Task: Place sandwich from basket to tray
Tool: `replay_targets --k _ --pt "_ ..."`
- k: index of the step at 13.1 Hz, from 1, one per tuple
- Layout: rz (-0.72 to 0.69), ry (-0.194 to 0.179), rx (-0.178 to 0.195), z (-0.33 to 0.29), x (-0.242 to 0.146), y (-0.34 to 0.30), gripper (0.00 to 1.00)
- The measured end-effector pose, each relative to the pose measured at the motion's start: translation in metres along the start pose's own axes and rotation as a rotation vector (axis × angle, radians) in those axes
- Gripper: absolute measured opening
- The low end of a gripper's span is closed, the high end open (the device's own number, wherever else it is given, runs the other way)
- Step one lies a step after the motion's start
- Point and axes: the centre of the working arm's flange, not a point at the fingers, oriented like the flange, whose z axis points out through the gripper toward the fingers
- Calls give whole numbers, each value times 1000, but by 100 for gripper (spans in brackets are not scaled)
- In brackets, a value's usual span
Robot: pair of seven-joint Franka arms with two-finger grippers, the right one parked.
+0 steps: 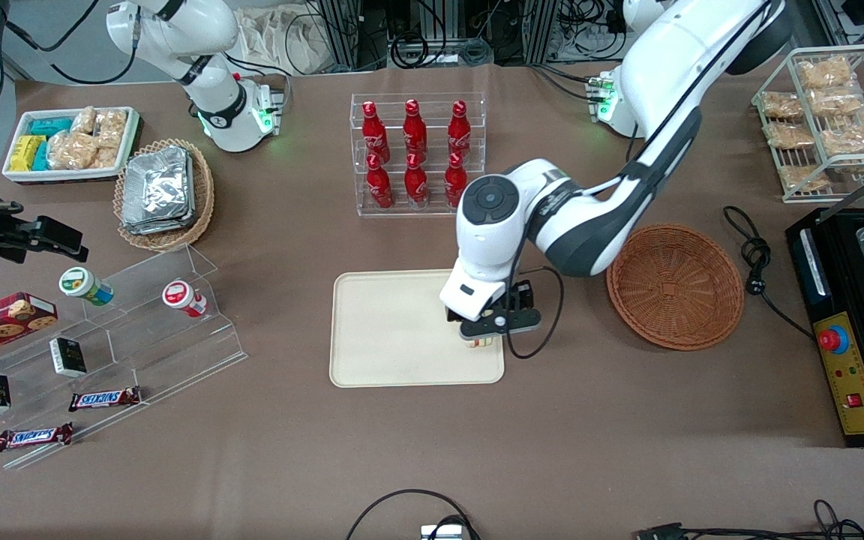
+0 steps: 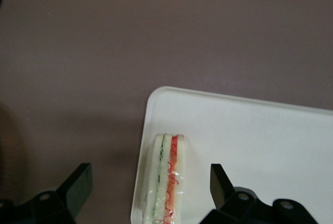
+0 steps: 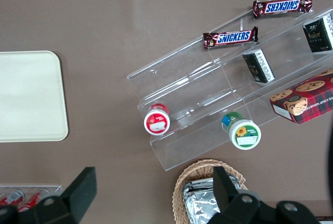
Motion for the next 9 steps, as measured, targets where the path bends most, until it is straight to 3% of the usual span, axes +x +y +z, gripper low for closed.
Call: replay_targets --k 3,9 --pt "-75 26 9 -37 30 -35 100" --pt "-207 11 32 -77 78 -112 100"
